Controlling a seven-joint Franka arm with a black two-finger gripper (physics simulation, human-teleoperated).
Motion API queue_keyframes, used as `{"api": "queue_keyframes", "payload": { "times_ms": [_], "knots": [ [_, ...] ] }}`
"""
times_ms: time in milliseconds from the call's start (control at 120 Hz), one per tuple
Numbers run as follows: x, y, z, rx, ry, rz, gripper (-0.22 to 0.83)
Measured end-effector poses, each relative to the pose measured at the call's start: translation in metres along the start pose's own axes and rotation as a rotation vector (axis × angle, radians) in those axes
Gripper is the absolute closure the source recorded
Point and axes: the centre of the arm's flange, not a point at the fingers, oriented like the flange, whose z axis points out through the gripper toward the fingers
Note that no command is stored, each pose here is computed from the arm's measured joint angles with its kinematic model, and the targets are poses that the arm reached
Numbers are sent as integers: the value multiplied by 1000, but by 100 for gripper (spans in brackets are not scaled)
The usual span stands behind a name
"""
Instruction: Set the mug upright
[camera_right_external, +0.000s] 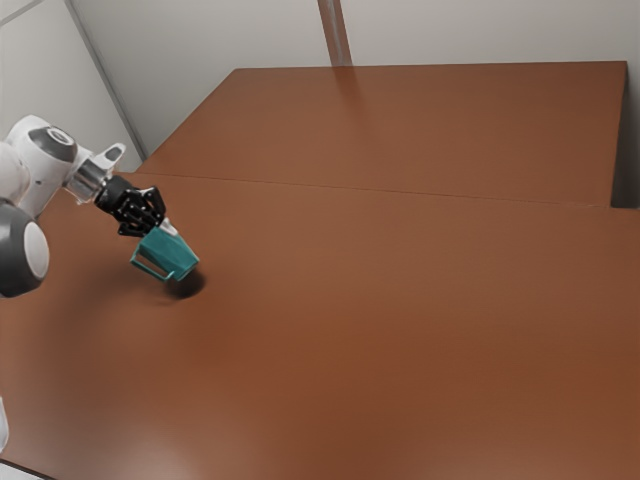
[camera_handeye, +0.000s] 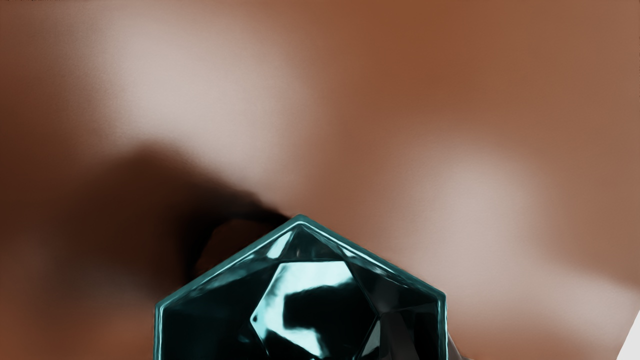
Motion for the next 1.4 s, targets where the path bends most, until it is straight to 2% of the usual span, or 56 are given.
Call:
{"api": "queue_keyframes", "payload": {
  "times_ms": [158,317,467,583,800,967,1142,1400],
  "knots": [
    [-15,64,5,124,-28,108,77],
    [-55,146,35,362,-40,284,77],
    [-96,185,77,592,-18,415,77],
    [-134,203,98,698,34,475,77],
    [-169,227,150,745,95,497,77],
    [-170,235,194,737,112,482,77],
    [-132,175,162,724,183,288,77],
    [-128,170,182,707,201,224,78]
  ]
}}
